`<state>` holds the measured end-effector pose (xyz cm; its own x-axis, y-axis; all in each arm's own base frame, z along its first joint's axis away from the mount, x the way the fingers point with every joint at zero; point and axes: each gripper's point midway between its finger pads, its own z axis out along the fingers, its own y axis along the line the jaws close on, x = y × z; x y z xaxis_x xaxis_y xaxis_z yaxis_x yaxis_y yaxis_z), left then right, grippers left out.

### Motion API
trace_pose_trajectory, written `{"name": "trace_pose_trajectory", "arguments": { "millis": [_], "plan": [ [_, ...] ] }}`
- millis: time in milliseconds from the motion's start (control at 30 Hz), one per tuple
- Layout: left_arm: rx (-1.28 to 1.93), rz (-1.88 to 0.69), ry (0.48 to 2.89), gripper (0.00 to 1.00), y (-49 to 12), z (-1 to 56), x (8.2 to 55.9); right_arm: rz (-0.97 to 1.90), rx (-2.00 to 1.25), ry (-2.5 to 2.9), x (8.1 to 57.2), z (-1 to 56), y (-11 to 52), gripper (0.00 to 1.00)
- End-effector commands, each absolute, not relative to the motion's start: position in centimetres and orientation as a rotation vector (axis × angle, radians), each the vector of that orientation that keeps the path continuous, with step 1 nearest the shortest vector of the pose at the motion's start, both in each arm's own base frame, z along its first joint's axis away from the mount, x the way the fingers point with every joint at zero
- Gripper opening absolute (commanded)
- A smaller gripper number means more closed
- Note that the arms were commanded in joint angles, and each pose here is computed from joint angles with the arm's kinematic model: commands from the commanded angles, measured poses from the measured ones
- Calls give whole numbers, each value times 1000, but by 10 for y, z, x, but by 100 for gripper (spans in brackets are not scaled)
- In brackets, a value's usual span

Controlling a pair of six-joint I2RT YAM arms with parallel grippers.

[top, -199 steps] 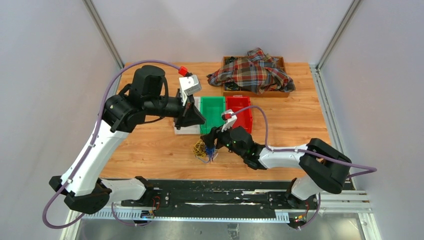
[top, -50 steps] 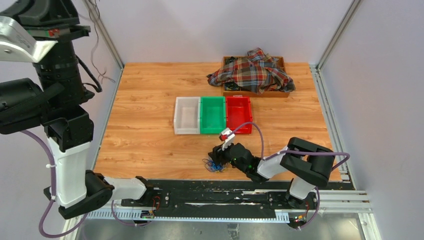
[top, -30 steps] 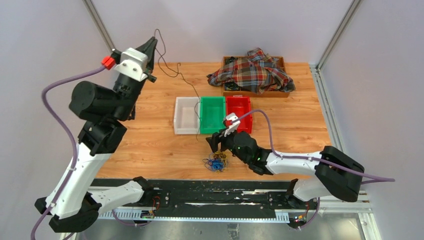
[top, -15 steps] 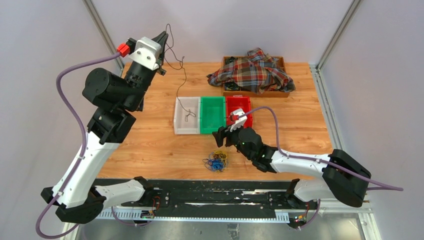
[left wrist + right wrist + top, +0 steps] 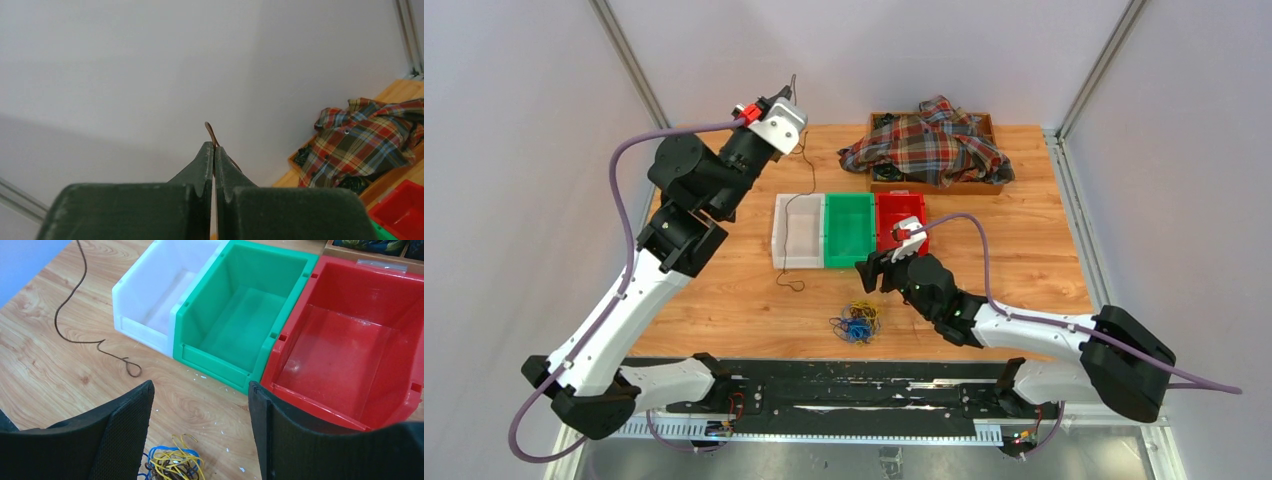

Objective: Untangle the cables

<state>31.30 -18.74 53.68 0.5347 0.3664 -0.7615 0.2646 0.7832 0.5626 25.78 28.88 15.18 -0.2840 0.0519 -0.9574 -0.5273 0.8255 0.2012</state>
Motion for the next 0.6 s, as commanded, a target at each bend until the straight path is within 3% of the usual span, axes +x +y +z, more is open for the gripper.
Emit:
{"name": "trace_pose_trajectory", "arguments": {
  "millis": [0, 567],
  "plan": [
    [702, 90, 921, 0, -190, 563, 305, 561, -321, 1785, 260, 150, 275, 69],
    [620, 158, 761, 0, -163, 651, 274, 548, -288, 1807, 263, 143, 269, 68]
  ]
}}
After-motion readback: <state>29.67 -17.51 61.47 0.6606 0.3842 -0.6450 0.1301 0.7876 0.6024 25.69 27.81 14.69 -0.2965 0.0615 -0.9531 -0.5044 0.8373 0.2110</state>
